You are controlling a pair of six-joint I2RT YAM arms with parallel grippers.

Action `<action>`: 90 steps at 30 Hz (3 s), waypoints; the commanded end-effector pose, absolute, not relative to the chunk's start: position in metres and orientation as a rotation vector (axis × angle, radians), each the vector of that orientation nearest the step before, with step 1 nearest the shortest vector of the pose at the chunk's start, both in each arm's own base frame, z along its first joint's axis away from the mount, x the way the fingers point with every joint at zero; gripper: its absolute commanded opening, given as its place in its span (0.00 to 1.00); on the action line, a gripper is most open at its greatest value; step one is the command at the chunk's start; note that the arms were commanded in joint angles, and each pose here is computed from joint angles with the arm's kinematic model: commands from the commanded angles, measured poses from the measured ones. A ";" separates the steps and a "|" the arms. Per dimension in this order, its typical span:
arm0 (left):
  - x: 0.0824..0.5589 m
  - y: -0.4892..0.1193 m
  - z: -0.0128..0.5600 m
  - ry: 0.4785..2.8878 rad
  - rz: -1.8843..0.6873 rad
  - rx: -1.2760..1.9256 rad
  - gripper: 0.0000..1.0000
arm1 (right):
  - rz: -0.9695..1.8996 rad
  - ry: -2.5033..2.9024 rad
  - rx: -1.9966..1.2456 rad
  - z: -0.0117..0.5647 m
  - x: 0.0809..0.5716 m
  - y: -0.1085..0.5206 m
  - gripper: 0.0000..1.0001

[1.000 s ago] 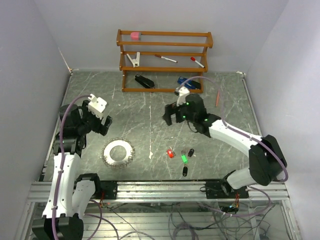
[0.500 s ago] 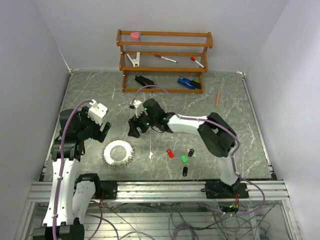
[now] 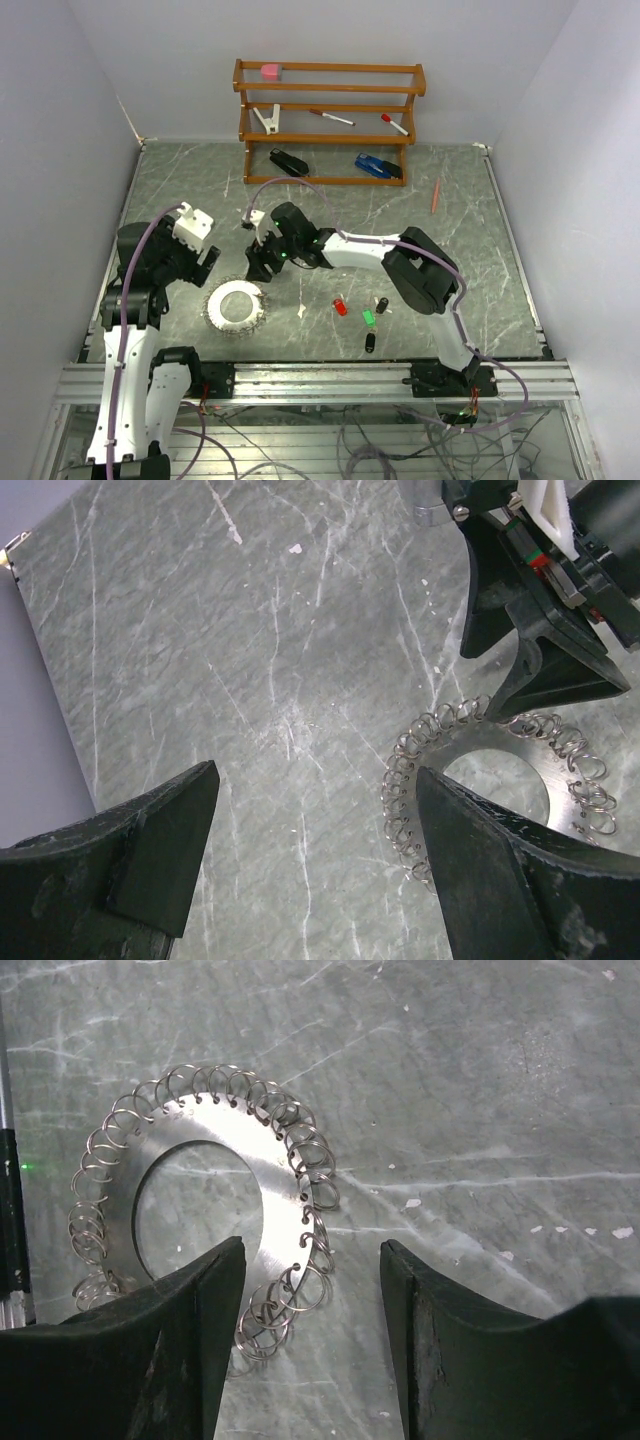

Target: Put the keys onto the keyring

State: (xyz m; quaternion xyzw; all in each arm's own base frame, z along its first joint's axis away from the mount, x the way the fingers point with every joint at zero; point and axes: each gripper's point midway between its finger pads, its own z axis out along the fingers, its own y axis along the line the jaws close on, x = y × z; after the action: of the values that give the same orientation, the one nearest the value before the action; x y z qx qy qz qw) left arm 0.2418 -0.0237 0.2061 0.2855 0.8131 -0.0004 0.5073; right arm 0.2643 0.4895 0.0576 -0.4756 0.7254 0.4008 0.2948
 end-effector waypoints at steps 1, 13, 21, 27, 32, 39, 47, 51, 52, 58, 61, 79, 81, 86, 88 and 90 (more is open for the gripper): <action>0.244 -0.017 0.211 1.952 0.038 0.665 0.91 | 1.085 1.930 -1.321 0.040 0.255 0.488 0.56; 0.242 -0.016 0.207 1.958 0.046 0.664 0.90 | 1.113 1.989 -1.349 0.014 0.248 0.489 0.34; 0.241 -0.013 0.207 1.956 0.065 0.663 0.90 | 1.110 2.024 -1.332 0.014 0.242 0.479 0.00; 0.243 -0.016 0.212 1.946 0.052 0.667 0.90 | 1.097 2.008 -1.316 0.022 0.242 0.475 0.00; 0.252 -0.019 0.233 1.920 0.020 0.617 0.92 | 1.067 1.895 -1.278 0.064 0.248 0.473 0.00; 0.266 -0.045 0.267 1.888 -0.173 0.599 0.90 | 1.052 1.724 -1.253 0.150 0.252 0.473 0.00; 0.266 -0.086 0.293 1.792 -0.465 0.653 0.85 | 1.019 1.625 -1.177 0.214 0.254 0.462 0.00; 0.259 -0.096 0.288 1.765 -0.531 0.673 0.84 | 1.005 1.595 -1.151 0.235 0.255 0.457 0.00; 0.256 -0.099 0.286 1.754 -0.549 0.683 0.84 | 1.003 1.593 -1.150 0.237 0.255 0.456 0.00; 0.246 -0.110 0.278 1.705 -0.621 0.735 0.83 | 1.006 1.589 -1.146 0.244 0.253 0.455 0.00; 0.243 -0.112 0.272 1.702 -0.635 0.770 0.83 | 1.016 1.577 -1.145 0.251 0.251 0.454 0.00; 0.242 -0.116 0.246 1.771 -0.710 0.804 0.82 | 1.083 1.523 -1.132 0.284 0.239 0.451 0.00; 0.239 -0.116 0.247 1.768 -0.714 0.815 0.82 | 1.083 1.520 -1.122 0.287 0.239 0.450 0.00; 0.228 -0.122 0.243 1.757 -0.768 0.871 0.83 | 1.078 1.528 -1.109 0.291 0.241 0.450 0.00; 0.223 -0.124 0.241 1.759 -0.793 0.898 0.83 | 1.074 1.533 -1.101 0.291 0.242 0.450 0.00; 0.218 -0.125 0.239 1.771 -0.811 0.919 0.83 | 1.069 1.533 -1.092 0.294 0.243 0.450 0.00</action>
State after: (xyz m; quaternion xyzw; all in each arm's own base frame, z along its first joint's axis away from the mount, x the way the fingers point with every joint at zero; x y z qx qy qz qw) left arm 0.2308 -0.1198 0.2328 0.3460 0.7407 -0.3105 0.4850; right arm 0.2424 0.4499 0.2514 -0.4587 0.6482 0.4261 0.4335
